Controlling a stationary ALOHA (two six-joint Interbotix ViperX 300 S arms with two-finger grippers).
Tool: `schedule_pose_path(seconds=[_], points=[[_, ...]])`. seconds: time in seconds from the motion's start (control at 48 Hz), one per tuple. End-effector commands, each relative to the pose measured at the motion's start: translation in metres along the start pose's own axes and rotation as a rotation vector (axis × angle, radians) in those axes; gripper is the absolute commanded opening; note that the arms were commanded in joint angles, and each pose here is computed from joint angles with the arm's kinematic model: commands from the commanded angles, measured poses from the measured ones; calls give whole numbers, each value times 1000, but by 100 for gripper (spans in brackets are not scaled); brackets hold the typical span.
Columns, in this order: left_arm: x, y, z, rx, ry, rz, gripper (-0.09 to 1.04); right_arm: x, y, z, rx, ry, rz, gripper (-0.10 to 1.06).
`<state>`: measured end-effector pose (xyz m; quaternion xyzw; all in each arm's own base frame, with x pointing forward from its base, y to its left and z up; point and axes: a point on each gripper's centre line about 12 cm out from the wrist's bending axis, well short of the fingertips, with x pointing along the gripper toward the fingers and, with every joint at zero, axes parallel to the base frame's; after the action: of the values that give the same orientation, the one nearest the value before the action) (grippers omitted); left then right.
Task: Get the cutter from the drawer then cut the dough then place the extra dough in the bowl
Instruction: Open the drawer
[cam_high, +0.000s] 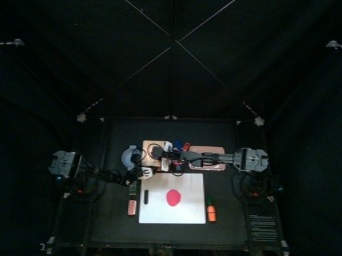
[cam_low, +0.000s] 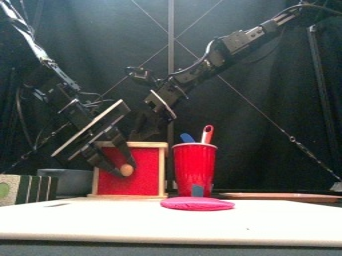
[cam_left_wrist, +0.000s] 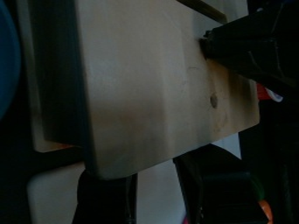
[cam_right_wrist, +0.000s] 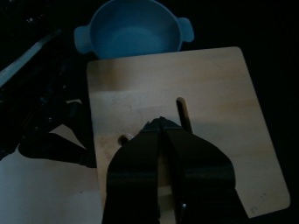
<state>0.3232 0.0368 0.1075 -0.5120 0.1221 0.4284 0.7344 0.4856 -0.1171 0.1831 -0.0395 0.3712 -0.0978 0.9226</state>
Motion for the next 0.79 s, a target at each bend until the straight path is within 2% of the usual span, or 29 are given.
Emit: schedule_pose_path(seconds=[0.021,0.146,0.417,0.792], points=[[-1,-7,2,-11,-9,-17,54,-2,0,3,4,-3,0,4],[-4,-7,-5,5,10,-24,54,-2,0,3,4,-3,0,4],[-22,-6,-37,30,79,-36,54,-2,-1,4,5,-4,-1,4],[-37,-3,-60,38,128,-32,54,0,-1,2,6,0,-1,4]])
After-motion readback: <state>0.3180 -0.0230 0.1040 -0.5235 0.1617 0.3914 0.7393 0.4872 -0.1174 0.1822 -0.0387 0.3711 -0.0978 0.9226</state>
